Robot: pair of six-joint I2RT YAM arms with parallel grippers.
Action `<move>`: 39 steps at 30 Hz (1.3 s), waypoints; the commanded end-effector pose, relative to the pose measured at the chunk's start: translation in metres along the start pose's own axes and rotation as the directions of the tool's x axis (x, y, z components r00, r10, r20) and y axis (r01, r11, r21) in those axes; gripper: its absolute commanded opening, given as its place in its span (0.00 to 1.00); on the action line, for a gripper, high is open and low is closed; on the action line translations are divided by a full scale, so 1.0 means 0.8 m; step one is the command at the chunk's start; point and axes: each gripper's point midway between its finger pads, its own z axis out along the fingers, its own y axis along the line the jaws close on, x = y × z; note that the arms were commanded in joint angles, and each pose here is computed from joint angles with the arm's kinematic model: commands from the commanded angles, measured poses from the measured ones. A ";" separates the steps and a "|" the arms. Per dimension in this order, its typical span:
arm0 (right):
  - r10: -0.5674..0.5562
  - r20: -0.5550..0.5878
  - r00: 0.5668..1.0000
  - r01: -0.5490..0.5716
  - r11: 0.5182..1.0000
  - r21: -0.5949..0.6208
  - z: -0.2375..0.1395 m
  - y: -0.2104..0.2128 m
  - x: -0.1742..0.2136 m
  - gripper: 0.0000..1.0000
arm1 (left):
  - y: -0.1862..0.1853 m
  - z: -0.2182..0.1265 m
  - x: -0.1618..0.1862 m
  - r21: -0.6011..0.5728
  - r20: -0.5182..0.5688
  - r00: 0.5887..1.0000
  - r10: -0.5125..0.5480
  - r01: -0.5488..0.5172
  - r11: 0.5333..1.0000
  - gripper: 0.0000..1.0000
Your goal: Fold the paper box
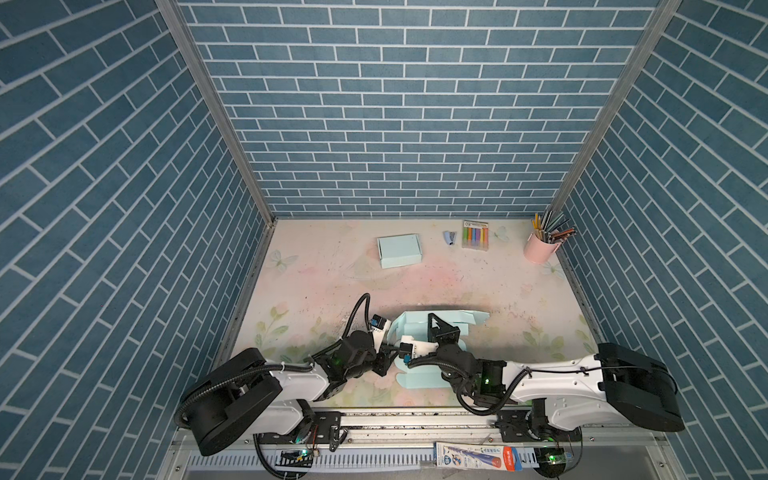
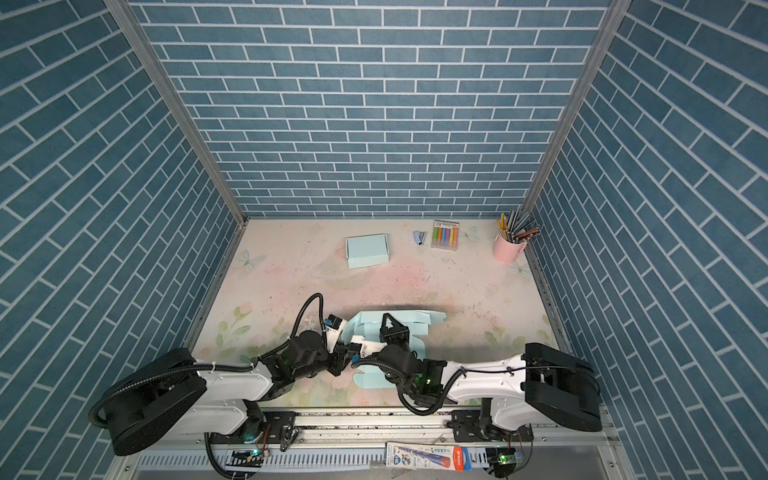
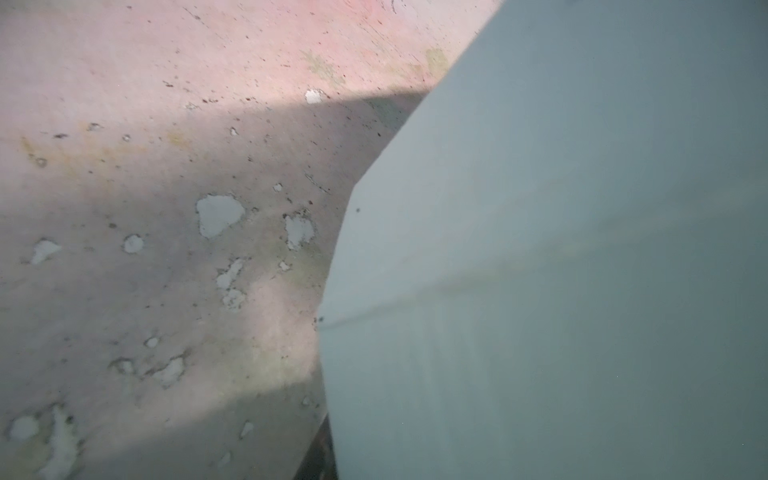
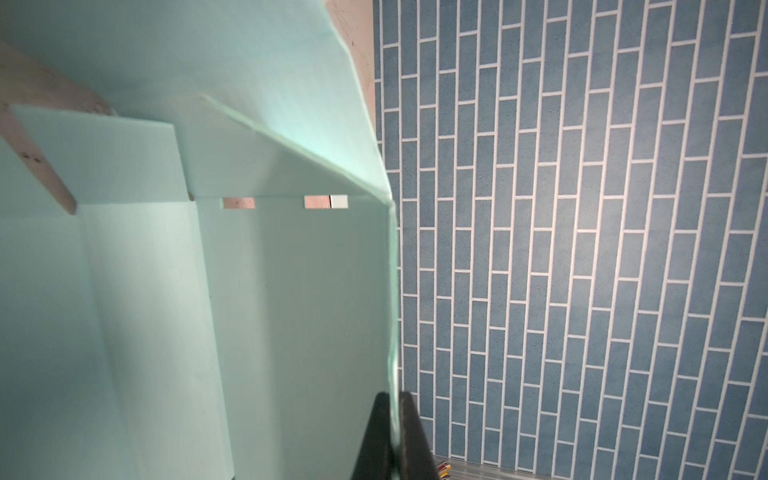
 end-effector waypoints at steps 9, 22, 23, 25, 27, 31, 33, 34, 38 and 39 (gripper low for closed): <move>0.108 0.015 0.994 -0.108 0.994 0.028 -0.010 -0.022 0.000 0.05 | 0.022 -0.008 -0.003 -0.077 0.072 0.997 -0.040 0.046 0.996 0.26; 0.045 -0.011 0.999 -0.044 0.998 0.047 -0.008 -0.017 0.005 0.06 | 0.004 -0.052 -0.003 0.011 0.103 0.987 -0.127 0.126 0.992 0.29; 0.046 -0.010 0.999 -0.046 0.998 0.053 -0.008 -0.018 0.005 0.06 | 0.005 -0.057 -0.003 0.004 0.107 0.986 -0.125 0.125 0.992 0.29; 0.058 -0.003 0.998 -0.058 0.996 0.061 -0.009 -0.022 0.004 0.06 | 0.012 -0.066 -0.006 -0.033 0.118 0.987 -0.108 0.113 0.993 0.29; 0.070 0.008 0.997 -0.071 0.996 0.062 -0.009 -0.026 0.002 0.06 | 0.024 -0.076 -0.018 -0.080 0.147 0.984 -0.100 0.113 0.990 0.29; 0.079 0.011 0.997 -0.079 0.995 0.057 -0.011 -0.028 0.001 0.06 | 0.042 -0.091 -0.053 -0.052 0.227 0.960 -0.164 0.180 0.982 0.22; 0.080 0.016 0.997 -0.081 0.995 0.058 -0.013 -0.029 -0.001 0.06 | 0.048 -0.098 -0.072 -0.003 0.269 0.942 -0.203 0.212 0.977 0.20; 0.082 0.018 0.996 -0.083 0.995 0.058 -0.014 -0.030 -0.001 0.06 | 0.050 -0.099 -0.080 0.008 0.285 0.935 -0.213 0.220 0.976 0.20; 0.081 0.023 0.996 -0.082 0.995 0.055 -0.015 -0.029 -0.002 0.06 | 0.042 -0.092 -0.120 0.019 0.290 0.944 -0.158 0.160 0.987 0.19; 0.080 0.024 0.997 -0.081 0.995 0.052 -0.014 -0.028 -0.002 0.06 | 0.036 -0.086 -0.128 0.037 0.274 0.951 -0.146 0.141 0.989 0.19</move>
